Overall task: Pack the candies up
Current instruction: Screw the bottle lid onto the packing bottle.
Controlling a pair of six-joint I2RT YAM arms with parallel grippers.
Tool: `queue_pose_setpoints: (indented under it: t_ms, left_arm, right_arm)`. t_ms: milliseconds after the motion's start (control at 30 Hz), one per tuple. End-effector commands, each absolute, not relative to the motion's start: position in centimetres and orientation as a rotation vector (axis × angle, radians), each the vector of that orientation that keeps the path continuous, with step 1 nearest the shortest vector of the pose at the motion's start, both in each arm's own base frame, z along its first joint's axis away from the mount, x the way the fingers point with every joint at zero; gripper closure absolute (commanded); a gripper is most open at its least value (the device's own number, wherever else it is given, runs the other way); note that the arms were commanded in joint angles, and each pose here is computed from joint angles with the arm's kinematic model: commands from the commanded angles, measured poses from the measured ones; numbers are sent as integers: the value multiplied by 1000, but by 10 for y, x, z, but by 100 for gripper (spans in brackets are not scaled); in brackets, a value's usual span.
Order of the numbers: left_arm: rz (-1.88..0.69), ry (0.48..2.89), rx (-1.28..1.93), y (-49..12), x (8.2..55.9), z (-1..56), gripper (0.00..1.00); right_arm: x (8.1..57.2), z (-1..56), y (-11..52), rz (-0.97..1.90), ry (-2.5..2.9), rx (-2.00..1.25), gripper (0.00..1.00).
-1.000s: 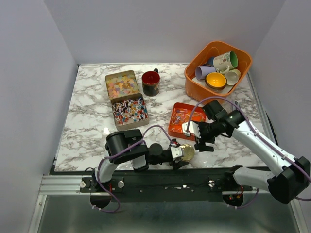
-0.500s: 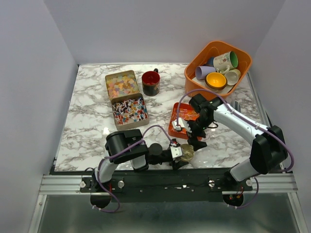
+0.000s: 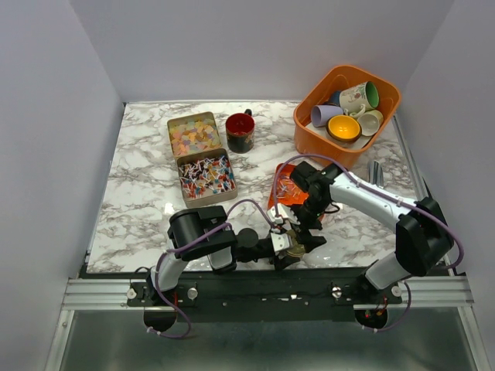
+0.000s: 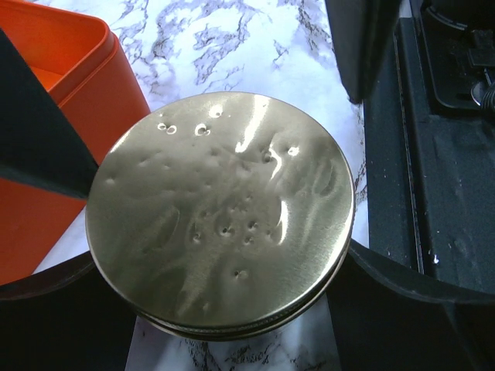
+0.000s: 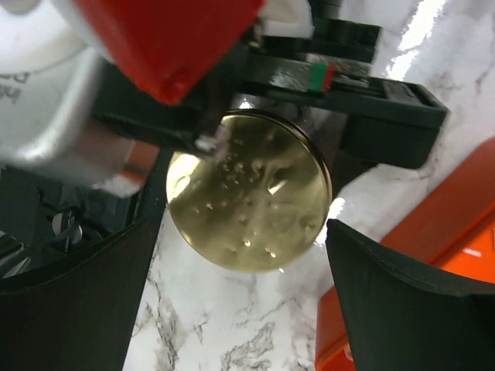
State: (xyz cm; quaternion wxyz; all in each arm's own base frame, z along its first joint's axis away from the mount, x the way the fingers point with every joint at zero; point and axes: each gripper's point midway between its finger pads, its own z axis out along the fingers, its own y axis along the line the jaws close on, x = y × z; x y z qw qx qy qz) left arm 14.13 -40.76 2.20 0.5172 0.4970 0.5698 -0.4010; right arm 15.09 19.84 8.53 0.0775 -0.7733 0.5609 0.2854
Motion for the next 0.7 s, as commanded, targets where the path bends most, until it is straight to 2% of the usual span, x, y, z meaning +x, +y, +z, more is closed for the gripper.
queue_pose_setpoints:
  t_ms: [0, 467, 667]
  left_arm:
    - [-915, 1255, 1072, -404, 158, 48, 100]
    - [-890, 1285, 1032, -401, 175, 48, 100]
    - [-921, 1275, 1062, -402, 168, 46, 100]
  right_arm:
    - [146, 74, 195, 819, 1653, -2347, 0]
    - [103, 64, 124, 599, 1809, -2383, 0]
    - [139, 83, 139, 514, 1879, -2141, 0]
